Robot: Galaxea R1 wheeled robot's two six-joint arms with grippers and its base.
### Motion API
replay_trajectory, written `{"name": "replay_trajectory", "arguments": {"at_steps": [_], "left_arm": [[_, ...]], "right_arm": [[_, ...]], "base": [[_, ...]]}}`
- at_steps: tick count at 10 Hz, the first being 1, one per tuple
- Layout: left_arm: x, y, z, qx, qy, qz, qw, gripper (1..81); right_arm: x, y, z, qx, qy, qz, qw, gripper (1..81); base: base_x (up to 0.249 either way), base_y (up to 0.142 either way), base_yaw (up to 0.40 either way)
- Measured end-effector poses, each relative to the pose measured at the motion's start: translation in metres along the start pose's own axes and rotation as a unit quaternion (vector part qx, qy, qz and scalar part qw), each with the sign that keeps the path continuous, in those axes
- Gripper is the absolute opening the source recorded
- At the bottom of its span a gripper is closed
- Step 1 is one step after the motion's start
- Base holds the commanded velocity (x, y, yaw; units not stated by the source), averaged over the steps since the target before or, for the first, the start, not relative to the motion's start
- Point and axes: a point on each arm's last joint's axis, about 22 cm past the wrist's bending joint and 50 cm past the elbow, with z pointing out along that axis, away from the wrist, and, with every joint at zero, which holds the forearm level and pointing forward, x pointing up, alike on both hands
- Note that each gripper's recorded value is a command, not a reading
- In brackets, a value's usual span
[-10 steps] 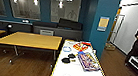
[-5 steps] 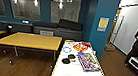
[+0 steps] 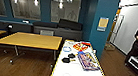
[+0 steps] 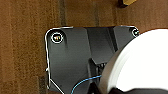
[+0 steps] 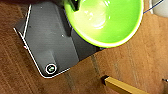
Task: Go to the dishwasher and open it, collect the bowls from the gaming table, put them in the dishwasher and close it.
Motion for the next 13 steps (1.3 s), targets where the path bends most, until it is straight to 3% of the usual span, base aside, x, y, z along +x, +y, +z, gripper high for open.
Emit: {"name": "replay_trajectory", "arguments": {"at_steps": [2,4,7,9,11,13], "left_arm": [[-0.018,0.000,0.001,0.001,-0.011,0.005,0.9999,1.0],[-0.020,0.004,0.006,0.002,-0.013,0.013,0.9998,1.0],[-0.028,-0.010,0.014,0.028,-0.014,0.025,0.9992,1.0],[-0.037,-0.013,0.022,0.042,-0.012,0.026,0.9987,1.0],[-0.054,0.004,0.032,0.034,-0.015,0.021,0.9991,1.0],[-0.062,0.002,0.031,0.037,-0.020,0.020,0.9989,1.0]], "right_arm": [[-0.026,0.003,0.010,-0.005,-0.013,0.004,0.9999,1.0],[-0.036,-0.002,0.018,-0.005,-0.017,0.004,0.9998,1.0],[-0.038,-0.006,0.024,-0.003,-0.018,-0.002,0.9998,1.0],[-0.031,0.016,0.020,-0.023,-0.016,-0.026,0.9993,1.0],[-0.025,0.042,0.015,-0.047,-0.018,-0.048,0.9976,1.0],[-0.019,0.068,0.016,-0.078,-0.014,-0.066,0.9947,1.0]], "base": [[-0.102,0.000,0.000],[-0.102,0.000,0.000],[-0.103,0.000,0.000],[-0.102,0.000,0.000],[-0.102,0.000,0.000],[-0.102,0.000,0.000]]}}
